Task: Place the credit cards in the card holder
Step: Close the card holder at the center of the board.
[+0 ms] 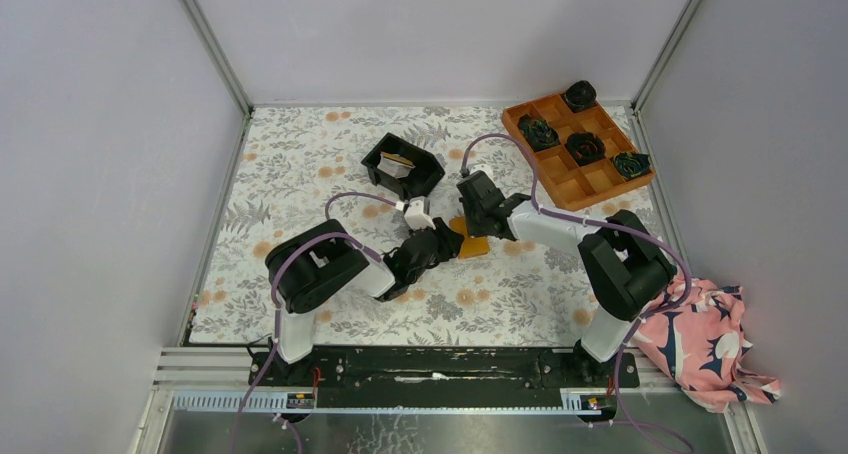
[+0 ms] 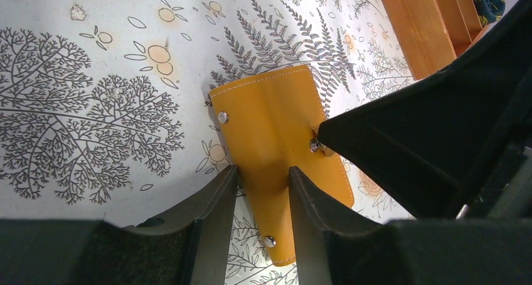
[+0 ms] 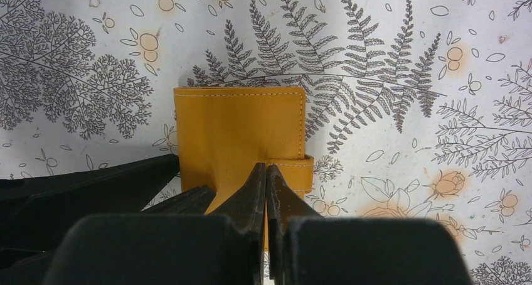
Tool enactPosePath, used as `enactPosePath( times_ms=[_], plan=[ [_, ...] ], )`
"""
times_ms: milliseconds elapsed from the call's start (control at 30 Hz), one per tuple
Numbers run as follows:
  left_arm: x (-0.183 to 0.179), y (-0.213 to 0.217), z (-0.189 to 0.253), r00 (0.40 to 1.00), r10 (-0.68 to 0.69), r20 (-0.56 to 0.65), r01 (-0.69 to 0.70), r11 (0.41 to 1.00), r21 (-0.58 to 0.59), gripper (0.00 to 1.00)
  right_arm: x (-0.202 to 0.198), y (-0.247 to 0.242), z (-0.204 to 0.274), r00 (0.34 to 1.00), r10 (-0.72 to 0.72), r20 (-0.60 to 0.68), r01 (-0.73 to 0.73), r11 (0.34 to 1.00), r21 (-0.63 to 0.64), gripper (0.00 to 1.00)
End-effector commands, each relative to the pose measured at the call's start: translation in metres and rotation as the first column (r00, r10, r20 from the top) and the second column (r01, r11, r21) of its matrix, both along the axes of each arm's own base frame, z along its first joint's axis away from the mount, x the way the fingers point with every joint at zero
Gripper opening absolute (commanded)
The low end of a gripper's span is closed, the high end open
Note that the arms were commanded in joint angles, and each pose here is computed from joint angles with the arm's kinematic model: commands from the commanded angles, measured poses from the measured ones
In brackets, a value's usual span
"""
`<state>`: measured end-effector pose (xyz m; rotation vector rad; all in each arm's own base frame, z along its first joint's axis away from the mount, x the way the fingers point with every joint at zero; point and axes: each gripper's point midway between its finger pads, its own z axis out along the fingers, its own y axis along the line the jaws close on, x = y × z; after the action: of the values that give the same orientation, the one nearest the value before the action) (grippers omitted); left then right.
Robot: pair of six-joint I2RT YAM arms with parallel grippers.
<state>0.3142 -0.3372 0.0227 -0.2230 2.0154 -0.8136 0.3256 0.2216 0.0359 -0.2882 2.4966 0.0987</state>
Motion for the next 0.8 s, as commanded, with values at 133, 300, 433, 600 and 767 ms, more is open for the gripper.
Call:
enactPosePath(
  times_ms=[133,300,433,600,767],
  plan=[
    [-0.003,-0.006,-0.007,1.0,-0.022,-0.009,0.022,0.999,0.026,0.42,-0.009,-0.004,0.001,1.0,0.013,-0.002,-0.013,1.0,-0.019,0.0],
    [-0.003,-0.009,-0.006,1.0,-0.025,-0.007,0.025,0.999,0.027,0.42,-0.011,-0.002,-0.001,1.0,0.02,-0.007,-0.02,1.0,-0.02,0.0],
    [-0.004,-0.01,-0.005,1.0,-0.027,-0.006,0.027,0.999,0.027,0.42,-0.014,0.002,-0.002,0.999,0.03,-0.011,-0.03,0.999,-0.022,0.0],
    [-0.004,-0.012,-0.004,1.0,-0.029,-0.004,0.03,0.999,0.025,0.42,-0.018,0.004,-0.006,0.999,0.038,-0.019,-0.039,0.999,-0.028,0.0],
    [-0.005,-0.014,-0.004,0.999,-0.033,-0.004,0.033,0.999,0.027,0.42,-0.022,0.005,-0.012,0.999,0.042,-0.03,-0.043,0.999,-0.031,0.0]
  ],
)
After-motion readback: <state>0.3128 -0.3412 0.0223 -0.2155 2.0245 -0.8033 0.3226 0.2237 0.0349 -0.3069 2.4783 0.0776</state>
